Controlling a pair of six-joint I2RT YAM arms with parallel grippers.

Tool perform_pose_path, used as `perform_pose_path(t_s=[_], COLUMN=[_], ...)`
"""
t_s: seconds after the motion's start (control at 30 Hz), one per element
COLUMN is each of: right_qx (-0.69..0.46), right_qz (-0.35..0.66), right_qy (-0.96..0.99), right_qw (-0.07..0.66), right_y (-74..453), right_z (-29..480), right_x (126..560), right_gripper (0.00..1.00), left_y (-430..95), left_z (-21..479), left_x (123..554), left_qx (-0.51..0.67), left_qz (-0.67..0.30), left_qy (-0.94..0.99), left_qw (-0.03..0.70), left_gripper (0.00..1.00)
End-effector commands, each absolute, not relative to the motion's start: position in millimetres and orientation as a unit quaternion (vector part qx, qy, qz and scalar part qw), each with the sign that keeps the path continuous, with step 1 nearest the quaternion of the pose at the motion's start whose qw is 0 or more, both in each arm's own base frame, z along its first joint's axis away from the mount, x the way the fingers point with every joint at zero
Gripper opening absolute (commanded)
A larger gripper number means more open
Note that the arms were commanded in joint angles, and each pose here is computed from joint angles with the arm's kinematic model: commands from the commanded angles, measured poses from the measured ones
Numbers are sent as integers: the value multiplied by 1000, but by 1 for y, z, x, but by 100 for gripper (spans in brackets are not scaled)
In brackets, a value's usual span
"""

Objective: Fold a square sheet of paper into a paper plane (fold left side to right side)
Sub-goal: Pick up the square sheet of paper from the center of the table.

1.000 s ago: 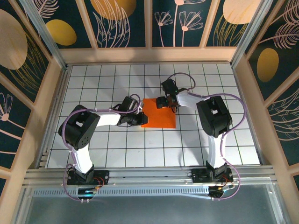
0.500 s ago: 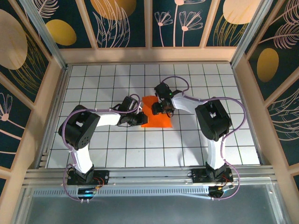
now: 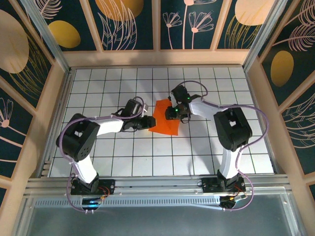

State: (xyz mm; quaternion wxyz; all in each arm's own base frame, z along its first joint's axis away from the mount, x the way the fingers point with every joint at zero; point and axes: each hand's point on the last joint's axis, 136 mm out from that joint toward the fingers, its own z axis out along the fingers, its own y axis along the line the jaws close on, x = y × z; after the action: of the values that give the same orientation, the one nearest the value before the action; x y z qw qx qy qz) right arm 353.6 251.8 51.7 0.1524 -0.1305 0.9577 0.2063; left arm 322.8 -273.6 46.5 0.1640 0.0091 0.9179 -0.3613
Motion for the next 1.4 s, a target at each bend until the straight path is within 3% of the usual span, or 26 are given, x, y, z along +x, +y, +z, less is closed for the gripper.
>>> perform_pose_path(t_s=[0.0, 0.23, 0.53, 0.73, 0.93, 1.37], right_qx=[-150, -171, -255, -307, -296, -329], right_qz=[303, 438, 556, 594, 620, 668], right_qy=[923, 857, 759, 707, 689, 631], right_qw=[181, 211, 226, 230, 230, 219], right_y=[262, 264, 274, 283, 290, 309], right_z=[94, 160, 251, 296, 316, 350], right_x=[354, 342, 294, 257, 253, 227], right_gripper=[35, 32, 32, 31, 24, 23], left_y=[-251, -210, -220, -220, -222, -236], left_z=[86, 135, 225, 260, 267, 286], left_x=[339, 342, 315, 307, 309, 292], left_qx=[-10, -18, 83, 127, 134, 181], left_qz=[-398, -469, -593, -597, -598, -623], left_qy=[891, 837, 720, 688, 685, 650], left_qw=[217, 280, 350, 392, 394, 395], left_gripper=[46, 59, 82, 99, 99, 99])
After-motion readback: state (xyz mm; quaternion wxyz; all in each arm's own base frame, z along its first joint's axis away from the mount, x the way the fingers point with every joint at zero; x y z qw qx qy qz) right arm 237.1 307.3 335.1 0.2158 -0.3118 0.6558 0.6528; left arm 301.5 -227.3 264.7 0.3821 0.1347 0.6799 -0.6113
